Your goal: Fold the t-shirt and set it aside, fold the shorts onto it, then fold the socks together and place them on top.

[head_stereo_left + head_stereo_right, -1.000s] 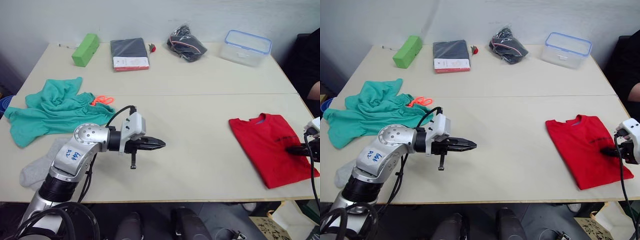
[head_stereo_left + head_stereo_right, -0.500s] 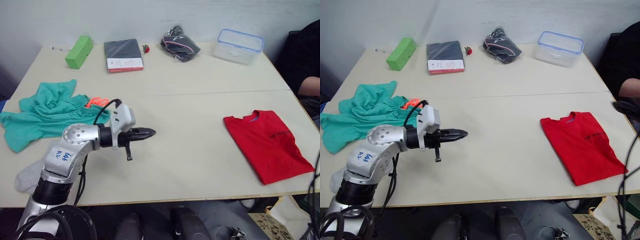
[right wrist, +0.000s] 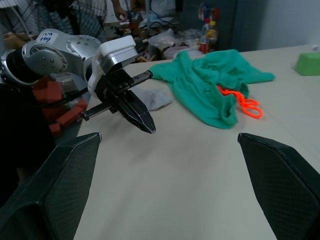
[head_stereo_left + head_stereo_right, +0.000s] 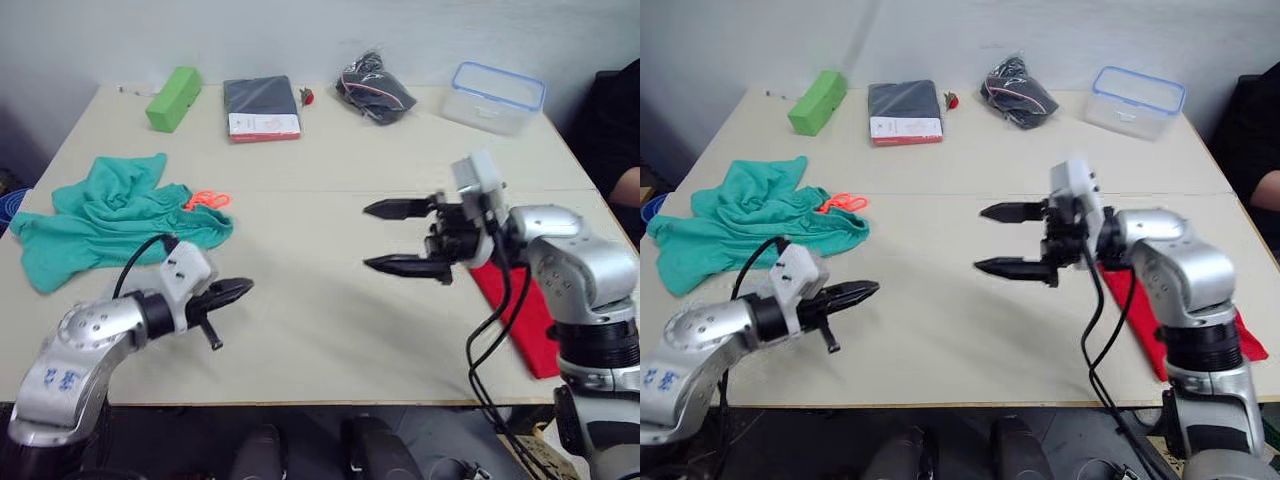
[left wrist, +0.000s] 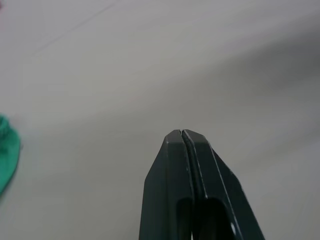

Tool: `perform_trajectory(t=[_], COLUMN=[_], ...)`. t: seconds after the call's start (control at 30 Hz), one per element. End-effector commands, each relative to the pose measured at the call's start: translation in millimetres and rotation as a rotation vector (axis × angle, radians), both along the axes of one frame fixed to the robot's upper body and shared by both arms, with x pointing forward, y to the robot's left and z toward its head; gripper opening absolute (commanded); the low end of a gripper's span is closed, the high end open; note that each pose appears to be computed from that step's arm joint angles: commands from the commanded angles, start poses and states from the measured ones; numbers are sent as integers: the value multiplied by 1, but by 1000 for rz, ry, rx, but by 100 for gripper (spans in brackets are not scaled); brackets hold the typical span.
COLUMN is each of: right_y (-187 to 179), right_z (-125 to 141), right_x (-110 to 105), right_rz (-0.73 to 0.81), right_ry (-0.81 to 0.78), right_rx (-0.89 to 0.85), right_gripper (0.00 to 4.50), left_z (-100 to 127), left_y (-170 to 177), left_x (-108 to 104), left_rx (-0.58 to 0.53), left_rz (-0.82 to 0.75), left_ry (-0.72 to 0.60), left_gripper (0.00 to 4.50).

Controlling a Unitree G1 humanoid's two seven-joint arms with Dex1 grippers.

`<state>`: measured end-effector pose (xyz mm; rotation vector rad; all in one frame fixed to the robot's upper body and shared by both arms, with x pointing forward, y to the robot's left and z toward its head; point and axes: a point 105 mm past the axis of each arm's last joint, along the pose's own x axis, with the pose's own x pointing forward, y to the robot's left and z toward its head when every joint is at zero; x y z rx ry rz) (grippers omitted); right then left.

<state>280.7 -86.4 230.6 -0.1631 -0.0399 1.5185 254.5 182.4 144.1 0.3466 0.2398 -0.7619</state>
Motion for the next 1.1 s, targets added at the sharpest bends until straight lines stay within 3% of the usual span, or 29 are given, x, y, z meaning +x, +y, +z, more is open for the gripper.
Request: perform_trajectory(t=[0.03,0.17,0.27,0.43,0.53,0.83,0.97,1.1], right_y=[3,6,8,8,7,1,-3,-12], right_z=[6,3,0,0,4,11,10,4], right_x=[-11,-6,-8,-17,-21,3,9,17], right_rz=[68,54,50,21,6,-206,-244,-316], right_ry=[-12,-21,-27,-44,-62,-199,-216,-216], right_rx=[11,-8,-14,-17,-11,-20,-29,-56], right_gripper=[447,447,447,447,447,447,447,447], left_z=[7,15,16,14,5,-13,-7,13], left_y=[24,65,78,92,98,97,88,49], left_x=[-1,31,50,105,126,146,148,149], left_rx=[127,244,286,274,306,274,246,250], left_rz=[121,316,365,432,428,380,314,107], left_ry=[-67,-107,-110,-104,-82,-11,-29,-107], left_gripper=[0,0,0,0,0,0,0,0])
